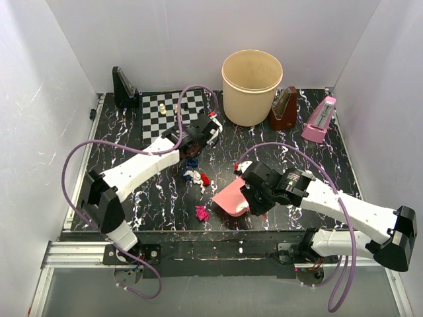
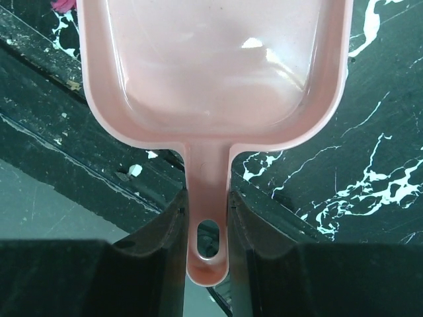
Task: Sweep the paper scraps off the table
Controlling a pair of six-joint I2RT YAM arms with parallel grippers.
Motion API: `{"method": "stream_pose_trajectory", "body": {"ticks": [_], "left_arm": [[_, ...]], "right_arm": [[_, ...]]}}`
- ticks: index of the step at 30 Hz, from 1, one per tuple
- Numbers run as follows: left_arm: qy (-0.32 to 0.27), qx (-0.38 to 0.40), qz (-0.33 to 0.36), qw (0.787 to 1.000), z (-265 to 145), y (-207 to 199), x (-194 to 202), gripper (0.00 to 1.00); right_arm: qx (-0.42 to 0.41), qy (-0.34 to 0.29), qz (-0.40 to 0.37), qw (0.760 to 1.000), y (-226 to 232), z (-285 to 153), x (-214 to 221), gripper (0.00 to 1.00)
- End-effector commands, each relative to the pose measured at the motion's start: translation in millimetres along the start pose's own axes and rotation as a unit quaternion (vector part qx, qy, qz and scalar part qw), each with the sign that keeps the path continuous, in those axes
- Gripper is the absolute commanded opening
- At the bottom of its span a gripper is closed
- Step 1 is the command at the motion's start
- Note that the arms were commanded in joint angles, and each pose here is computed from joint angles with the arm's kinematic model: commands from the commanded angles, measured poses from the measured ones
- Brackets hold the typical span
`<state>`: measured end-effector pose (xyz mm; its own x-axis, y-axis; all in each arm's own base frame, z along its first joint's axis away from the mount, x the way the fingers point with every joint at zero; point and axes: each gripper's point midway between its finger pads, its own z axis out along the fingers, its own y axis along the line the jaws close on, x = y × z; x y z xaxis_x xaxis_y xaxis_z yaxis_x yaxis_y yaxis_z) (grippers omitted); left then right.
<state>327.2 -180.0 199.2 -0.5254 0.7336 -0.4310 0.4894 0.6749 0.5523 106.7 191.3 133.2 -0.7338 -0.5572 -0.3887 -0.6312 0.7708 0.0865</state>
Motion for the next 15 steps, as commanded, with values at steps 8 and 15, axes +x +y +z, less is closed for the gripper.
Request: {"method": "stream_pose_trajectory", "body": {"ticks": [8,15], "left_arm": [[0.067,0.050,0.069,0.994,43,-31,4,0.00],[0.099,0.092,0.080,0.988,53,-50,6,0.00]], "right_arm": [[-0.046,-0.010,-0.030,0.998,23,30,-17,0.01],[-0.031,-0.011,-0.042,0.999,24,58,-31,0.01]]}}
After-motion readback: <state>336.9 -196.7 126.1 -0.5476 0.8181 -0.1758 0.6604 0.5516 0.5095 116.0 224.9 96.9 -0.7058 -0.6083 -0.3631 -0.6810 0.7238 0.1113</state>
